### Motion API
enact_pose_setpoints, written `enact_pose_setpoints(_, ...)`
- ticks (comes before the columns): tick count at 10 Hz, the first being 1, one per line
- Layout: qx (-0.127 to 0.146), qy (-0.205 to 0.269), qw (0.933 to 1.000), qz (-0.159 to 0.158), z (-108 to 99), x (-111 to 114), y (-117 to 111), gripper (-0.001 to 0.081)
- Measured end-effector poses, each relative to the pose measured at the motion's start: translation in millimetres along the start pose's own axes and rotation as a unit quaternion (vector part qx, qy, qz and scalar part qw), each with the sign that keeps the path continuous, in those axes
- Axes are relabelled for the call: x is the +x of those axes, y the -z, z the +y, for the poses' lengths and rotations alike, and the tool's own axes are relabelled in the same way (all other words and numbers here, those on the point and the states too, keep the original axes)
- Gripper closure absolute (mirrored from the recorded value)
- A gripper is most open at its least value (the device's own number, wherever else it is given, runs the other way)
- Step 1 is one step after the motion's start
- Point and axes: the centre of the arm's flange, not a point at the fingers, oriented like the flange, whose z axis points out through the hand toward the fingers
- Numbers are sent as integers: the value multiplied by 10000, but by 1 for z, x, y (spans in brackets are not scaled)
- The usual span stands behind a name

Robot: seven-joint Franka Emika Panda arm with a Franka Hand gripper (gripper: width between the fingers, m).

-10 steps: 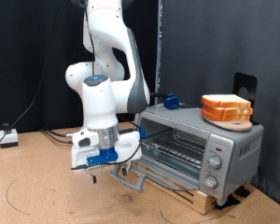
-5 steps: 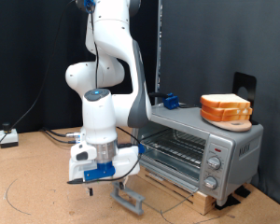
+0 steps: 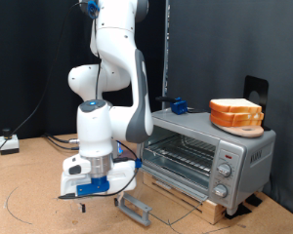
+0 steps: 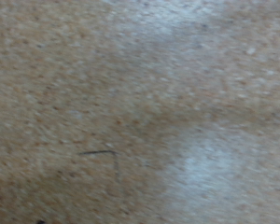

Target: Make a piece of toast with the oven

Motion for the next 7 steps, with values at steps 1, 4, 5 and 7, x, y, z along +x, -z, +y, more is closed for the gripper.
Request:
enact_pose_setpoints(1,55,37,9999,-78,3,2,5,-3)
enact_pose_setpoints(4,262,274,9985,-392,-4,-6,12,-3)
enact_pose_setpoints(5,531,374,9964,-547,-8,-8,24,-3)
enact_pose_setpoints(7,955,435,9904,-895,-11,-12,49,-3)
